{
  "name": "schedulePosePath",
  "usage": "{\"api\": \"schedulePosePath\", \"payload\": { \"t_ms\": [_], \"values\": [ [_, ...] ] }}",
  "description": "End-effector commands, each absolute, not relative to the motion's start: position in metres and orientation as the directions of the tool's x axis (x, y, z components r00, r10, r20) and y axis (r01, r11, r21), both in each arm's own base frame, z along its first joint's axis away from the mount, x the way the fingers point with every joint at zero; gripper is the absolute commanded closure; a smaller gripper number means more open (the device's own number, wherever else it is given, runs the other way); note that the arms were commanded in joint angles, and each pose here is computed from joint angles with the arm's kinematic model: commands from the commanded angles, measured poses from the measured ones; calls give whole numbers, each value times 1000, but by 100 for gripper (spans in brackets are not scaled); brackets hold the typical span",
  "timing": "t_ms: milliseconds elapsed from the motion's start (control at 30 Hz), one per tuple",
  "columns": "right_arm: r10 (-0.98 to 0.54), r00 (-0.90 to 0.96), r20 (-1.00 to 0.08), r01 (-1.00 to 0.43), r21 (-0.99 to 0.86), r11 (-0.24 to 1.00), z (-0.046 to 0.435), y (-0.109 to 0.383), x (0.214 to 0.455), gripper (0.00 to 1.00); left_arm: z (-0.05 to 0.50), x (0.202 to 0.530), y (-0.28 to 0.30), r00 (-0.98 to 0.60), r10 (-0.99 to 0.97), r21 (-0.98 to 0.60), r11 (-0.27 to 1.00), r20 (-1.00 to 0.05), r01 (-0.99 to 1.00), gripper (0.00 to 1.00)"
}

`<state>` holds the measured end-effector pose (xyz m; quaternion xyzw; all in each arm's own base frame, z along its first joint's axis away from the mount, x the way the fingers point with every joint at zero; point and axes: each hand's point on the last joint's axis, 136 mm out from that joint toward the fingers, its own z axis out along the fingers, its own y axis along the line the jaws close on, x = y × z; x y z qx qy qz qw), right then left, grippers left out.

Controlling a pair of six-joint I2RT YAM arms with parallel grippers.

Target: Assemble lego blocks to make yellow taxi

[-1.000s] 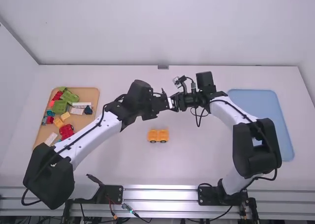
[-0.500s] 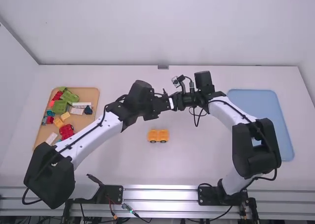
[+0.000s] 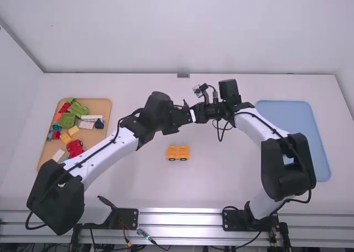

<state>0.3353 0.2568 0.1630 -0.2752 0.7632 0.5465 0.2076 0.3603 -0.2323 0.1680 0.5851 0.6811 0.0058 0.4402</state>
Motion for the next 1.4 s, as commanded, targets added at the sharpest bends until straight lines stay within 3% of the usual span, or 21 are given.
{"api": "schedulePosePath", "payload": {
  "t_ms": [0, 33, 67, 100, 333, 667, 867, 1067, 1367],
  "values": [
    [-216, -751, -625, -660, 727, 190, 168, 265, 326, 79, 169, 363, -234, 70, 790, 526, 336, -609, 781, 57],
    [-216, -750, -625, -660, 725, 196, 167, 265, 326, 79, 167, 363, -234, 71, 789, 528, 337, -610, 779, 37],
    [-216, -750, -625, -660, 725, 197, 167, 265, 327, 79, 167, 363, -233, 71, 789, 528, 338, -610, 779, 35],
    [-213, -751, -625, -660, 720, 215, 165, 264, 329, 79, 165, 362, -233, 56, 784, 516, 352, -619, 781, 1],
    [-208, -712, -671, -695, 630, 346, 149, 243, 353, 87, 176, 357, -225, -43, 745, 434, 433, -666, 790, 1],
    [-286, -528, -799, -837, 434, 333, 143, 218, 362, 92, 202, 327, -221, -74, 627, 183, 336, -776, 924, 1],
    [-322, -326, -889, -942, 277, 191, 151, 222, 348, 93, 217, 321, -209, -114, 480, 35, 291, -870, 956, 1],
    [-289, -221, -931, -975, 201, 97, 162, 226, 339, 100, 203, 325, -208, -201, 460, -58, 307, -865, 950, 1],
    [-287, -110, -951, -992, 121, -22, 161, 232, 314, 100, 191, 319, -216, -192, 435, -104, 219, -880, 970, 1]
  ]
}}
